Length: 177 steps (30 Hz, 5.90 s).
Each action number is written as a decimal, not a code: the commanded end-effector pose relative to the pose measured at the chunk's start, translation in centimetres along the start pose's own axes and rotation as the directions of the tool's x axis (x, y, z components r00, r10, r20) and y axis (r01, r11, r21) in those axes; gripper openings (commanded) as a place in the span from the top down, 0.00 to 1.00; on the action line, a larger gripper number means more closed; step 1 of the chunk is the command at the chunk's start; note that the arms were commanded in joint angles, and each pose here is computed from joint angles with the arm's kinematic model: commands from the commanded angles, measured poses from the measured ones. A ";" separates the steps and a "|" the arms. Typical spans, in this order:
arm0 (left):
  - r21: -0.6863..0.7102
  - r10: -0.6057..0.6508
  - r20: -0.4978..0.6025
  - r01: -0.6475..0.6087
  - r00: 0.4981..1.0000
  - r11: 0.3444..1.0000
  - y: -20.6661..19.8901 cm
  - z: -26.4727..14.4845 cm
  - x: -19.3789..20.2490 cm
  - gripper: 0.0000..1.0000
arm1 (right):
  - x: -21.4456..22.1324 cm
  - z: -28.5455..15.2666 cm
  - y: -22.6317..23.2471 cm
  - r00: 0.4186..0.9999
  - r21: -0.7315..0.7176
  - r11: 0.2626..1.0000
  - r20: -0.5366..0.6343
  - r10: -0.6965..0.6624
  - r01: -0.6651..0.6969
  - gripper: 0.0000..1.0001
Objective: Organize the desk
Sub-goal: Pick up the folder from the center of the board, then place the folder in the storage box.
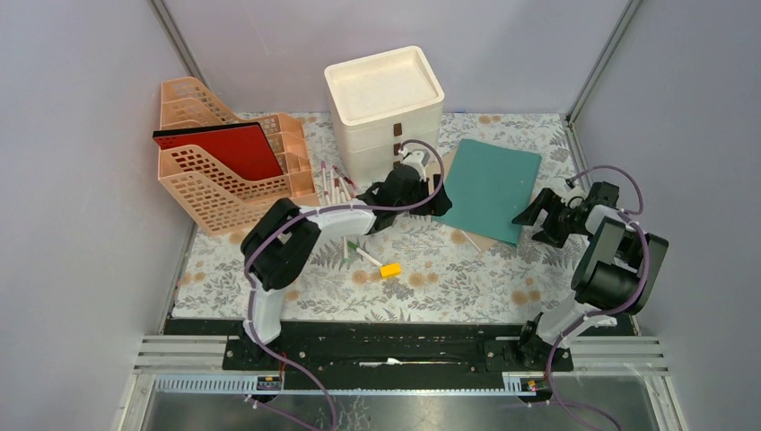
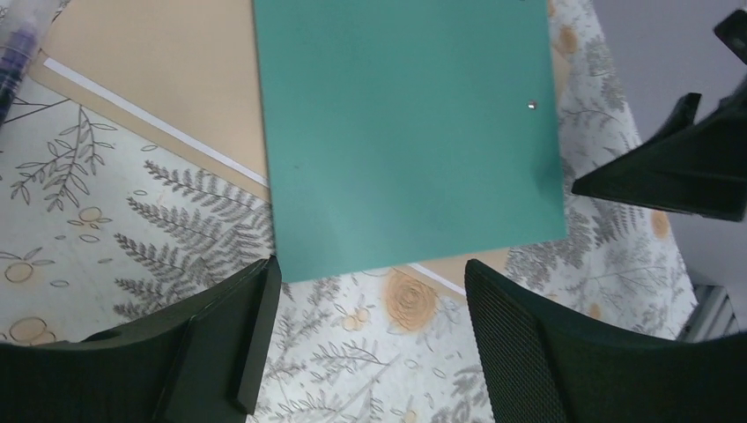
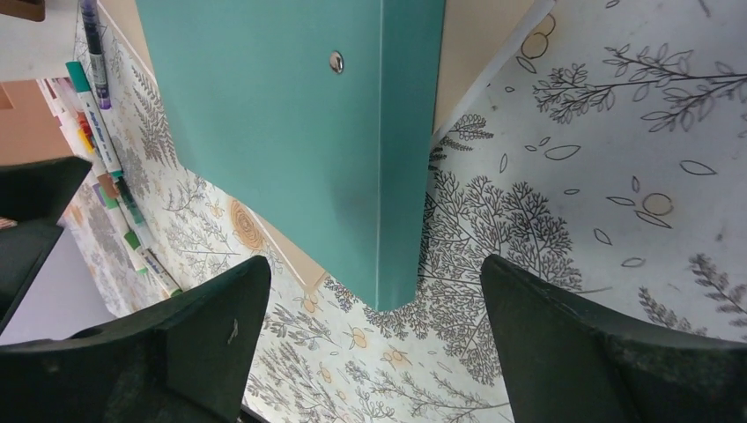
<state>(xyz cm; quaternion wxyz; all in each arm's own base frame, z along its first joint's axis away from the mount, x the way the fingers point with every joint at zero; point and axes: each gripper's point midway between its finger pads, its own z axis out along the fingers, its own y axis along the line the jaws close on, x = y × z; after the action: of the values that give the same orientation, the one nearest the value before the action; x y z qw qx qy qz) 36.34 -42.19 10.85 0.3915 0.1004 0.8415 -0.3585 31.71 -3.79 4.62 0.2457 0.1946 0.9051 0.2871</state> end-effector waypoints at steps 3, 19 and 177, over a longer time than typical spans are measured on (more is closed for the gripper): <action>0.006 -0.068 -0.036 0.068 0.997 0.998 1.1 2.2 -0.4 0.27 | -0.3 0.8 0.5 1.000 -0.065 0.998 -0.013 0.018 -0.019 0.05; -0.033 -0.145 -0.277 0.142 0.950 0.989 3.1 4.0 6.4 0.48 | 1.4 2.5 0.7 0.988 -0.161 0.979 -0.112 0.110 -0.127 0.08; 0.595 -0.071 0.207 -0.068 0.976 0.801 -5.4 -30.4 -14.1 1.00 | -0.3 -20.0 44.8 0.734 -0.859 0.120 0.345 -0.585 0.498 1.00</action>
<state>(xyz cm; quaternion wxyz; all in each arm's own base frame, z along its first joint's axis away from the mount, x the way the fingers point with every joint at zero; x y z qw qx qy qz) 25.32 -24.61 35.41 0.3795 0.1738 0.6476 -0.6375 32.36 21.36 44.13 0.3416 -0.2908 0.6284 0.6355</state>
